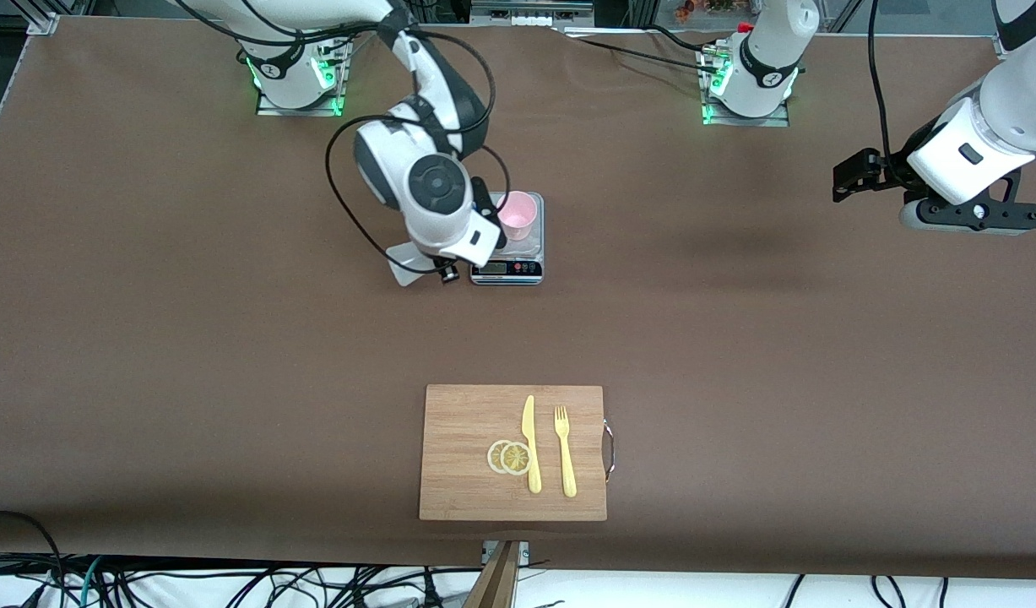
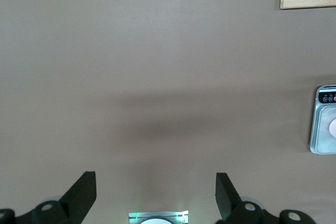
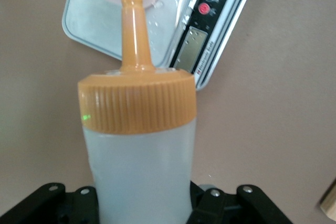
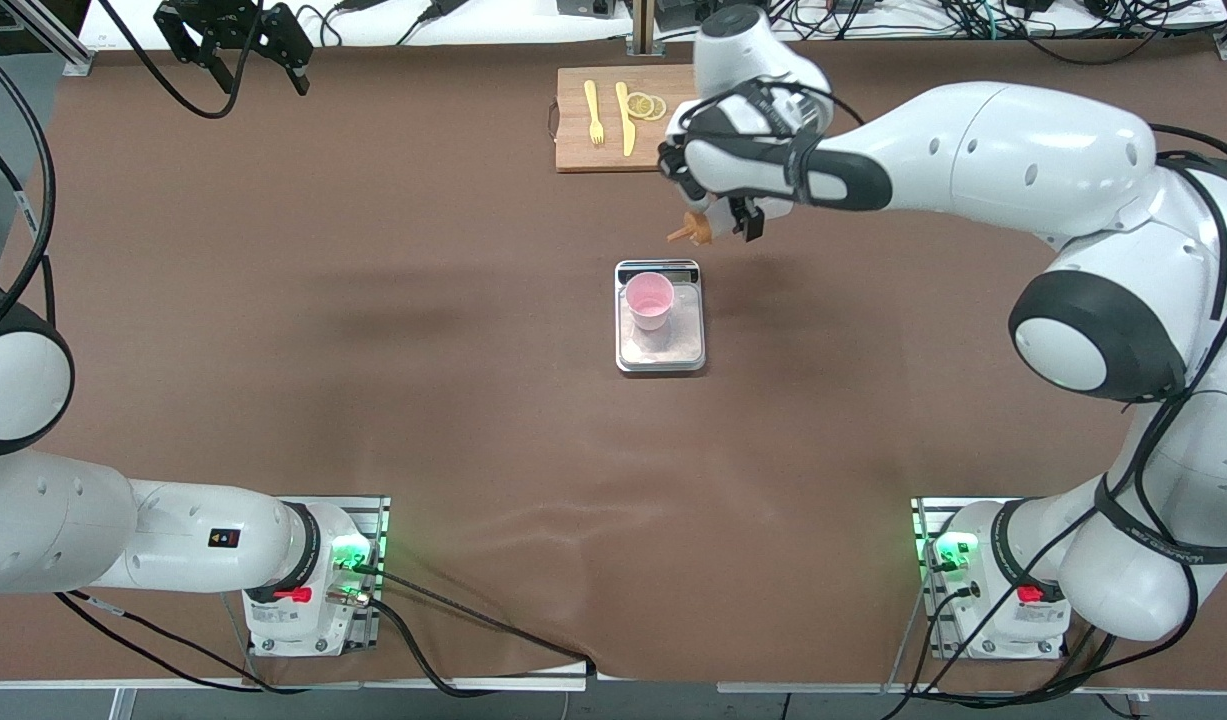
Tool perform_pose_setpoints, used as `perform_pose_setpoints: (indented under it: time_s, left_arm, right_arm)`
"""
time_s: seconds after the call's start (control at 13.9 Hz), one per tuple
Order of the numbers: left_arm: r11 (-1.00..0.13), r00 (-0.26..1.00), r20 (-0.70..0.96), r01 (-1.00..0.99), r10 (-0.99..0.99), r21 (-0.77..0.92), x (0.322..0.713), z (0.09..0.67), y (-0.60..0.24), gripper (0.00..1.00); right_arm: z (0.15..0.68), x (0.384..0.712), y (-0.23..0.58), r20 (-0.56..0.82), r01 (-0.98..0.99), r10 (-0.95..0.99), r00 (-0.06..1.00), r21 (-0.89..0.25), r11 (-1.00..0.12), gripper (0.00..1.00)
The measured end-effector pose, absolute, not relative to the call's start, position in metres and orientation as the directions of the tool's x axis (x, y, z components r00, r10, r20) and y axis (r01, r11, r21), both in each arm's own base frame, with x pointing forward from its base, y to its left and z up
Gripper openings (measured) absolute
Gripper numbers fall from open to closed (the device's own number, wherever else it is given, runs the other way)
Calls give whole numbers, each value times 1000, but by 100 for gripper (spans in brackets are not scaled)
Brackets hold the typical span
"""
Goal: Add sauce to pink cup with both arms
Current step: 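Carry the bottle upright with the right gripper back beside the scale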
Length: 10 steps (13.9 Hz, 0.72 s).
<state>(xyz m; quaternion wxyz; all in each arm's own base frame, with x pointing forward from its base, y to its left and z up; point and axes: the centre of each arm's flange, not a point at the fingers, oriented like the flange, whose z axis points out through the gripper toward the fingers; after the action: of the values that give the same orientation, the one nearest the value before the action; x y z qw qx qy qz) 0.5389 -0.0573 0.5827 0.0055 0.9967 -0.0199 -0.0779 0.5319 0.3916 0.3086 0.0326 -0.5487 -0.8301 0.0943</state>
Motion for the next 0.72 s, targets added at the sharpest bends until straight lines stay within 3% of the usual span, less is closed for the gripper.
perform_pose_setpoints:
  time_s: [0.5,0.72]
  left_arm:
    - [-999,987,-155,-39,-41,14,539,583,-57,100]
    - [-999,987,-155,-39,-40,14,539,583,-57,100]
  right_arm:
    - [314,616,247,270,892,885,-380,-147,428,27]
    - [312,636,167,436,895,830,-348,-109,432,27]
